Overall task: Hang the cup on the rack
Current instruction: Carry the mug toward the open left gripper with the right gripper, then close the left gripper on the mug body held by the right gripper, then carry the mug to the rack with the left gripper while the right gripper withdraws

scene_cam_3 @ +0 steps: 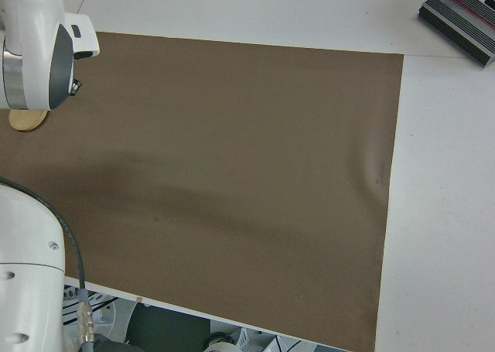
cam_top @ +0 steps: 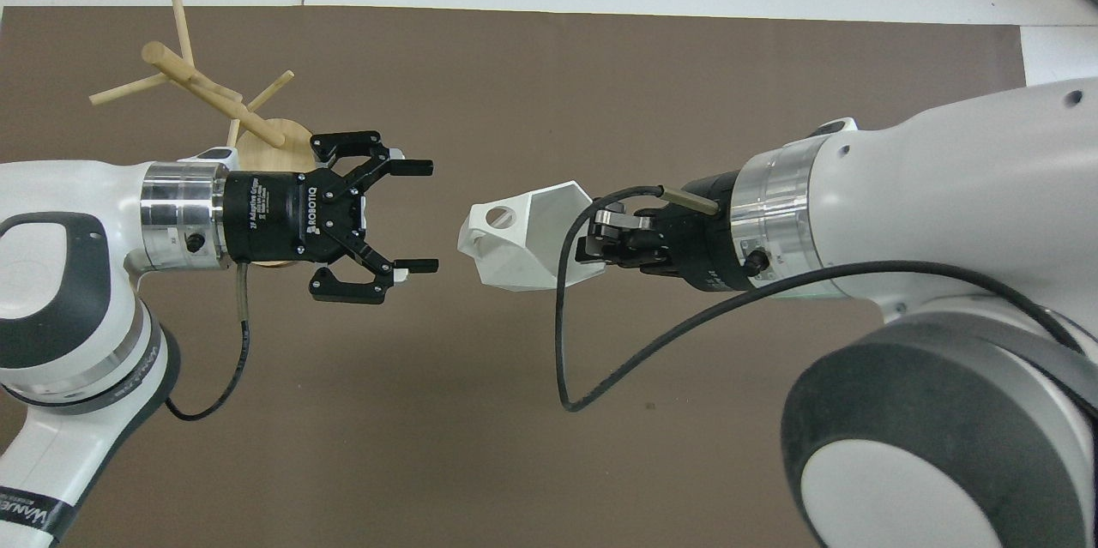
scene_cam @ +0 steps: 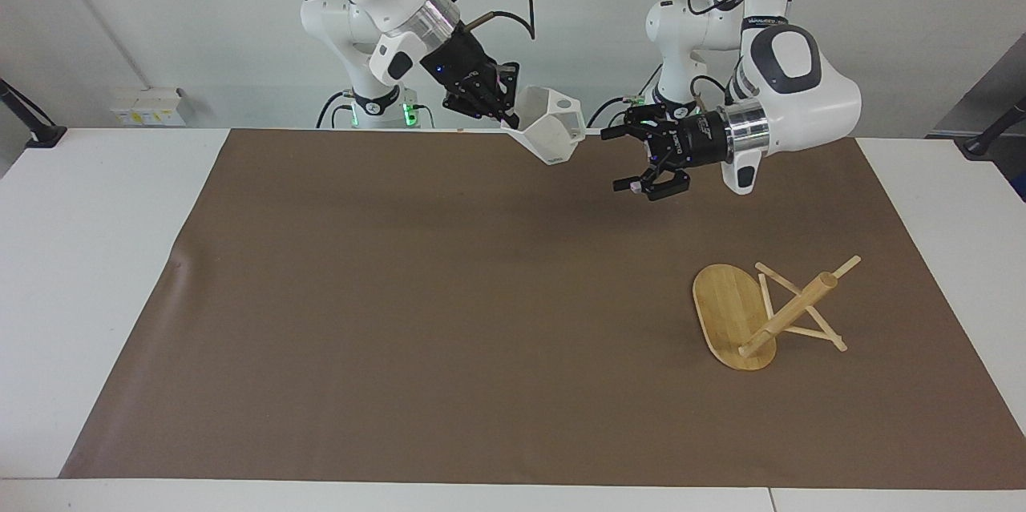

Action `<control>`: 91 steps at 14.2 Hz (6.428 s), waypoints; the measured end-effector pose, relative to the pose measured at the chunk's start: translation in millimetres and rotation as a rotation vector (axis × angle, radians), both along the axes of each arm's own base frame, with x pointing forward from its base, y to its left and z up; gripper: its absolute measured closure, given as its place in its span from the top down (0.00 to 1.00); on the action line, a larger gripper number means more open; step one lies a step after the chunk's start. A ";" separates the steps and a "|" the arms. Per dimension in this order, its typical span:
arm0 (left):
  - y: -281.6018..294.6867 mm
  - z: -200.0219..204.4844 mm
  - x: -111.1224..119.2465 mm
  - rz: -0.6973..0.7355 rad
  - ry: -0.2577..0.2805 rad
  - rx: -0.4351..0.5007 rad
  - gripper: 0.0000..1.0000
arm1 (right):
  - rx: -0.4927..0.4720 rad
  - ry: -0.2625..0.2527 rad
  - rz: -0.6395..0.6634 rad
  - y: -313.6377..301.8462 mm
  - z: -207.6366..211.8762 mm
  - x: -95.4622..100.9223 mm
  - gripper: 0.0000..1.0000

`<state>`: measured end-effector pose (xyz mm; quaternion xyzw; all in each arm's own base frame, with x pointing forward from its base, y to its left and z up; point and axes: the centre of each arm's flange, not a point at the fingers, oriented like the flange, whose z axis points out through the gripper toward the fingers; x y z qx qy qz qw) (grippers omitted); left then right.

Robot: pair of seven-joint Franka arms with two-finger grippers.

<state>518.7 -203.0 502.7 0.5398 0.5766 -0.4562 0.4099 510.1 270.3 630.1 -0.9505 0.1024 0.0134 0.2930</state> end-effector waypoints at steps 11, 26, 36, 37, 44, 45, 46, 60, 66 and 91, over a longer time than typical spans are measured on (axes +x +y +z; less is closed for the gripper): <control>-5.8 -7.9 -30.4 -0.145 -0.043 -0.059 1.00 | 0.015 0.012 -0.023 43.3 -5.9 -19.1 0.04; 21.8 -17.5 -40.2 -0.144 -0.010 -0.068 1.00 | 0.012 0.019 -0.027 44.4 -10.3 -19.7 0.04; 18.3 -27.2 -38.2 -0.087 0.017 -0.026 1.00 | 0.010 0.024 -0.030 43.7 -13.9 -19.3 0.04; 21.8 -27.9 -36.4 -0.073 0.021 -0.022 1.00 | 0.010 0.024 -0.030 43.7 -13.9 -19.3 0.04; 10.2 -24.9 -37.4 -0.053 0.028 -0.049 1.00 | 0.010 0.024 -0.030 43.7 -13.9 -19.3 0.04; 6.9 -24.7 -38.1 -0.053 0.030 -0.051 1.00 | 0.010 0.024 -0.030 43.7 -13.9 -19.3 0.04; 4.8 -24.4 -38.5 -0.052 0.031 -0.053 1.00 | 0.010 0.024 -0.030 43.7 -13.9 -19.3 0.04; -5.6 -22.0 -42.3 -0.054 0.035 -0.054 0.70 | 0.012 0.020 -0.030 44.1 -11.6 -19.5 0.04; -5.3 -21.8 -43.7 -0.049 0.065 -0.053 0.70 | 0.012 0.019 -0.030 44.0 -11.5 -19.4 0.04; 55.5 -65.2 -9.4 0.461 0.287 0.256 0.70 | 0.008 -0.018 -0.016 21.7 -14.3 -5.9 1.00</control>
